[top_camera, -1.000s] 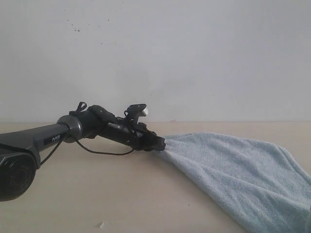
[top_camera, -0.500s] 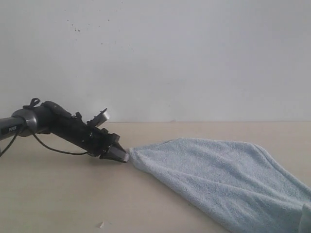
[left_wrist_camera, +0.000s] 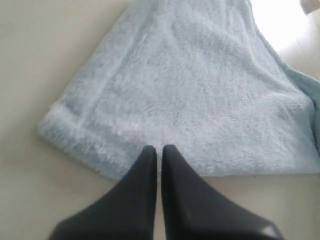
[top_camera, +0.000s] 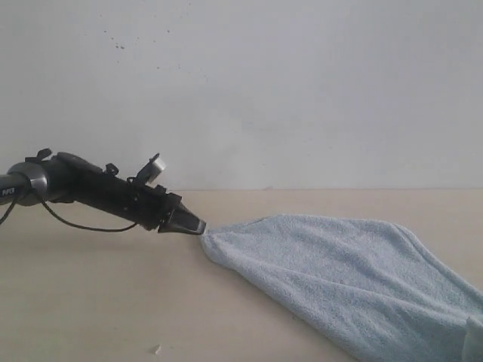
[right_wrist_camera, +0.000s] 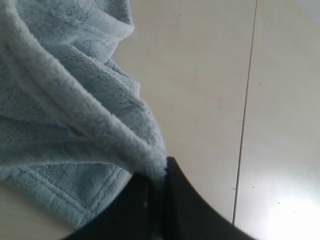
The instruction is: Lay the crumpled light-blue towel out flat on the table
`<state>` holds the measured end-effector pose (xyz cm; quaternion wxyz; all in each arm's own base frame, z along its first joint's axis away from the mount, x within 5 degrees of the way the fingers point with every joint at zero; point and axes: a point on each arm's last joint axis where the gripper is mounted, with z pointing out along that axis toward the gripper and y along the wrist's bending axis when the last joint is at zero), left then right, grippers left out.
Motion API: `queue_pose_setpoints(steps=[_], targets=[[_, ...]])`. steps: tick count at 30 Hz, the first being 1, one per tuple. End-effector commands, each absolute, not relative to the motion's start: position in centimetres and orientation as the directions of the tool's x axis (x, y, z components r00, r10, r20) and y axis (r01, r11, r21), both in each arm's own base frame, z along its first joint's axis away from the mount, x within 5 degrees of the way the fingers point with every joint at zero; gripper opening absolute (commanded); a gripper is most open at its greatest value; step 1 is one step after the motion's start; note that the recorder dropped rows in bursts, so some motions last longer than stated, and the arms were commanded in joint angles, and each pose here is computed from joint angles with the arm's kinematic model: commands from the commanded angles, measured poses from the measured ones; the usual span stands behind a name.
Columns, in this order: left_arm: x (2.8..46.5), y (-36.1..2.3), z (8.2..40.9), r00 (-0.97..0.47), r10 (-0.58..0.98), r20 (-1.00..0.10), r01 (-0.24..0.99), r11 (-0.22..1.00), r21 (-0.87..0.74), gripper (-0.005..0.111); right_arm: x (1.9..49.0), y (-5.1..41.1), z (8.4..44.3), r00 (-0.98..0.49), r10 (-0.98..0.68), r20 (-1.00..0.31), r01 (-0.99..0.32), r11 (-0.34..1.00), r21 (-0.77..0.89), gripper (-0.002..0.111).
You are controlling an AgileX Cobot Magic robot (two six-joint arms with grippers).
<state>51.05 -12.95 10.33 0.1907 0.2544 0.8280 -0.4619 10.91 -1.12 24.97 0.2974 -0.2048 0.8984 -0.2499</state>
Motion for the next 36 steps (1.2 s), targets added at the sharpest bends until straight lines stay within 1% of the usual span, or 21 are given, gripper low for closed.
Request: queue_pose_setpoints(steps=[1,4,7,9,11,16,19,26,32,36], targets=[[50.7,-15.2,14.1,-0.687,0.348,-0.638,0.716,0.478,-0.509,0.004,10.9,-1.1,24.9,-0.735,-0.522,-0.432,-0.224,0.789,-0.572,0.001],[50.5,-17.2,15.5,-0.618,0.429,-0.659,0.757,0.551,-0.351,0.004,11.0,-1.0,24.9,-0.728,-0.526,-0.440,-0.225,0.790,-0.571,0.001],[50.5,-19.5,15.7,-0.541,0.521,-0.660,0.778,0.608,-0.158,0.004,11.0,-1.0,25.0,-0.723,-0.528,-0.445,-0.226,0.790,-0.570,0.001],[50.3,-21.0,15.5,-0.499,0.570,-0.653,0.782,0.621,-0.056,0.004,11.0,-1.0,25.0,-0.723,-0.528,-0.445,-0.226,0.790,-0.570,0.001],[50.1,-22.2,15.4,-0.471,0.589,-0.657,0.782,0.623,-0.002,0.004,11.0,-1.0,25.0,-0.723,-0.528,-0.445,-0.226,0.790,-0.570,0.001],[50.4,-23.8,14.5,-0.455,0.555,-0.696,0.754,0.656,0.031,0.004,11.0,-1.0,25.0,-0.723,-0.528,-0.445,-0.226,0.790,-0.570,0.001],[50.5,-23.9,13.1,-0.464,0.557,-0.689,0.750,0.660,0.029,0.004,11.0,-1.0,25.0,-0.723,-0.528,-0.445,-0.226,0.790,-0.570,0.001],[50.3,-23.8,9.5,-0.507,0.582,-0.636,0.757,0.653,-0.005,0.004,11.0,-1.0,25.0,-0.722,-0.529,-0.447,-0.226,0.790,-0.570,0.001],[49.9,-23.6,8.1,-0.512,0.631,-0.583,0.779,0.627,-0.006,0.004,11.0,-1.0,25.0,-0.722,-0.529,-0.447,-0.226,0.790,-0.570,0.001],[49.4,-22.9,7.5,-0.547,0.670,-0.501,0.783,0.621,-0.024,0.004,11.0,-1.0,25.0,-0.721,-0.528,-0.449,-0.225,0.791,-0.569,0.001]])
